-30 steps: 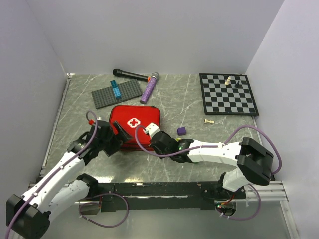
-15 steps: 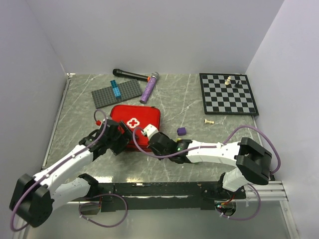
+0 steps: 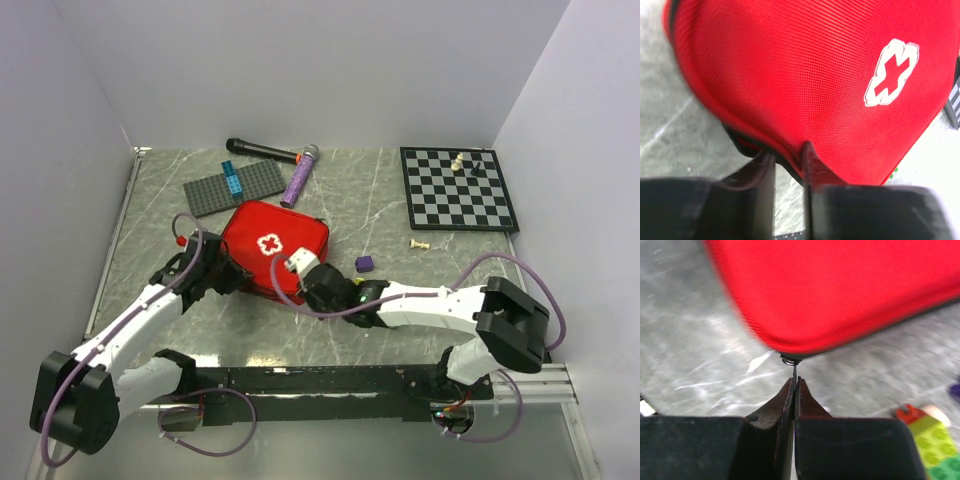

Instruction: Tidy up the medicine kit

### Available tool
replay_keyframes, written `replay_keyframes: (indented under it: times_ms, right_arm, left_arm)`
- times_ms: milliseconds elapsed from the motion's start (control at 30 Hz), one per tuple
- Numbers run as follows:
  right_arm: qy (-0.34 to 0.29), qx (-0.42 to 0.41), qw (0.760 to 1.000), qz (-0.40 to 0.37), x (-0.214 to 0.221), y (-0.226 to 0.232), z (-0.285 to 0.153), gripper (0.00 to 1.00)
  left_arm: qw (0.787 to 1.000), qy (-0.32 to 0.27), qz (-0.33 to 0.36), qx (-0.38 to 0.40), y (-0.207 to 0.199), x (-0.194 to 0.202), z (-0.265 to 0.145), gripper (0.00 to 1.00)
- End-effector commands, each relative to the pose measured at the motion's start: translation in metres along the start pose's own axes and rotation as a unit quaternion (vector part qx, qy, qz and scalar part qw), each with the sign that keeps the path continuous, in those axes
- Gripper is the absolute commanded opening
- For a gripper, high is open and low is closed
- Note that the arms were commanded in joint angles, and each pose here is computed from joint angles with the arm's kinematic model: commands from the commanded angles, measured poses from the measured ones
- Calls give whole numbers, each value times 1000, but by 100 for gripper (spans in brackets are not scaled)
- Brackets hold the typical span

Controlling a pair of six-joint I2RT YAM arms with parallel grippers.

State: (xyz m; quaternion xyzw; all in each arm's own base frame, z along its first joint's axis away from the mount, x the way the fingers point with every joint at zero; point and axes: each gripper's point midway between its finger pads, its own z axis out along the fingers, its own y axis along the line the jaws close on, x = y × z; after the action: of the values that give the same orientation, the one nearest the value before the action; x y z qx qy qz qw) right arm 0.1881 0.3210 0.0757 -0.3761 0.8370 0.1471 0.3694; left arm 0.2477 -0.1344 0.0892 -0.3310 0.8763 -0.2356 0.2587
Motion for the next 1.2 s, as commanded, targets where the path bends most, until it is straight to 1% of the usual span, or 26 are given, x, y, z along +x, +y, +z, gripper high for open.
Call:
replay_keyframes:
  times_ms: [0, 33, 67, 133, 200, 300, 400, 500, 633, 700, 767, 800, 867, 900, 1033, 1067, 1167]
  right_arm:
    - [4, 62, 997, 46, 5, -55, -13, 0]
    - [6, 78, 995, 63, 5, -65, -12, 0]
    - [5, 87, 993, 77, 3, -72, -11, 0]
    - [0, 121, 987, 108, 0, -88, -11, 0]
    - [-4, 123, 984, 128, -4, -94, -8, 0]
    - [-11, 123, 983, 137, -10, -94, -7, 0]
    - [-13, 92, 988, 126, -14, -82, -6, 0]
    - [-17, 79, 991, 103, -15, -72, -9, 0]
    - [-18, 63, 995, 75, -11, -53, -13, 0]
    - [-21, 62, 997, 43, -10, -41, -16, 0]
    - [-16, 70, 997, 15, -7, -31, -17, 0]
    - [-12, 68, 998, 12, -5, -26, -15, 0]
    - [-5, 57, 998, 15, -1, -20, -11, 0]
    - [-3, 49, 999, 15, 0, -16, -9, 0]
    - [4, 36, 999, 5, -1, -4, -3, 0]
    - [4, 33, 999, 1, -2, -2, -2, 0]
    - [0, 26, 1000, -8, -11, 4, 0, 0]
  left_arm:
    - [991, -33, 100, -85, 35, -26, 10, 7]
    - [989, -31, 109, -92, 36, -28, 10, 3]
    - [987, -32, 116, -102, 37, -31, 12, 1]
    - [984, -37, 129, -115, 37, -39, 13, 1]
    - [980, -45, 141, -130, 38, -48, 14, 1]
    - [977, -57, 142, -148, 39, -68, 16, 1]
    - [978, -67, 133, -146, 35, -92, 17, 1]
    - [976, -77, 139, -147, 28, -114, 19, 1]
    - [970, -86, 172, -147, 16, -134, 26, 1]
    - [966, -94, 190, -148, 12, -143, 28, 1]
    - [964, -94, 195, -152, 11, -147, 32, 2]
    - [965, -93, 191, -156, 10, -149, 32, 9]
    - [969, -84, 176, -152, 7, -148, 34, 33]
    - [972, -77, 169, -146, 5, -144, 34, 42]
    - [985, -57, 135, -86, -13, -125, 21, 77]
    - [989, -46, 126, -68, -16, -116, 17, 83]
    - [994, -12, 112, -5, -29, -82, 1, 93]
